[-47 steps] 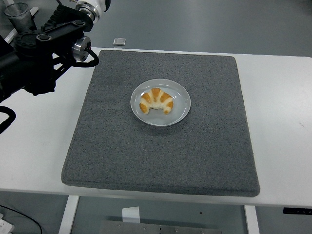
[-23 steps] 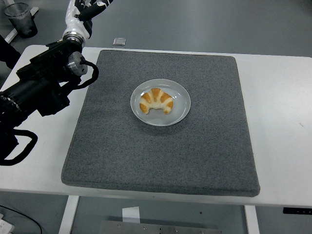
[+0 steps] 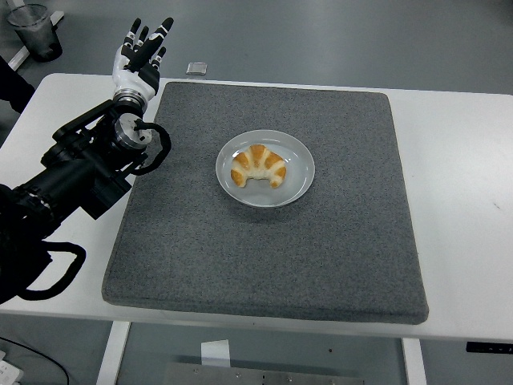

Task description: Place the bread on the plate

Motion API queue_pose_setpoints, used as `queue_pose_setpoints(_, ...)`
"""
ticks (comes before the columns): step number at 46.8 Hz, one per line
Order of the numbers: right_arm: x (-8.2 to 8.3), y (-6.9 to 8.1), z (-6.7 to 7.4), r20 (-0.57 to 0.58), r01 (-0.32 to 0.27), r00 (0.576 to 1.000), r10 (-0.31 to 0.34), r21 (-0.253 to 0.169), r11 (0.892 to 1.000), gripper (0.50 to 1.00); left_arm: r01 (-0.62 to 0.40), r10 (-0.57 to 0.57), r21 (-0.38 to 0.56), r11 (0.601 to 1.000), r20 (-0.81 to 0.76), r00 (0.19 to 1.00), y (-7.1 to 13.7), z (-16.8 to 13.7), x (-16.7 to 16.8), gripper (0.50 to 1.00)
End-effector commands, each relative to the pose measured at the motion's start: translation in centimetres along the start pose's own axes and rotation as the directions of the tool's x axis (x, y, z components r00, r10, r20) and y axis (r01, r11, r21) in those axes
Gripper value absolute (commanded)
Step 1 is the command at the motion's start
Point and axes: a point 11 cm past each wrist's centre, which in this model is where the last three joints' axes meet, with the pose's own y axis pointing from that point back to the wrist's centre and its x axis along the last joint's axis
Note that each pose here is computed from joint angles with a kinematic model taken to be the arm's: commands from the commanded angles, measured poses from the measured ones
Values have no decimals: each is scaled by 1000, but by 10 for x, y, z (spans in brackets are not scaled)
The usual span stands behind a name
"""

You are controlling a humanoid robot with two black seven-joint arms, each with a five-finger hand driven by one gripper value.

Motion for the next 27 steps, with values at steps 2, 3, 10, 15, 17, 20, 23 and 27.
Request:
queue_pose_setpoints(2,0,0,0,0,0,1000,0,0,1000,932,-2,2,-12,1000,-20,1000,-1,3,2,1000)
queue_pose_setpoints(3,0,0,0,0,0,1000,0,0,1000,932,-8,8,-14,1000,-22,1000,-1,4,4,1000)
queue_pose_setpoints(10,0,0,1,2,0,1000,0,-1,1000,932,-23,23,-19,1000,-23,999,-2,2,9,1000)
queue_pose_setpoints(15,0,0,0,3,-1,1000,1,1,1000,932,-32,32,-27,999,-10,999,-3,5,12,1000)
queue_pose_setpoints(17,0,0,0,3,-1,1000,1,1,1000,932,-31,30,-28,999,-8,1000,-3,5,13,1000)
queue_pose_setpoints(20,0,0,1,3,-1,1000,1,-1,1000,932,-30,30,-29,999,-8,1000,-3,5,13,1000)
queue_pose_setpoints(23,0,0,0,5,-3,1000,3,1,1000,932,-30,29,-31,999,-8,1000,-4,6,14,1000)
queue_pose_setpoints(27,1,0,1,7,-6,1000,6,0,1000,932,-30,29,-31,999,-8,1000,-4,6,14,1000)
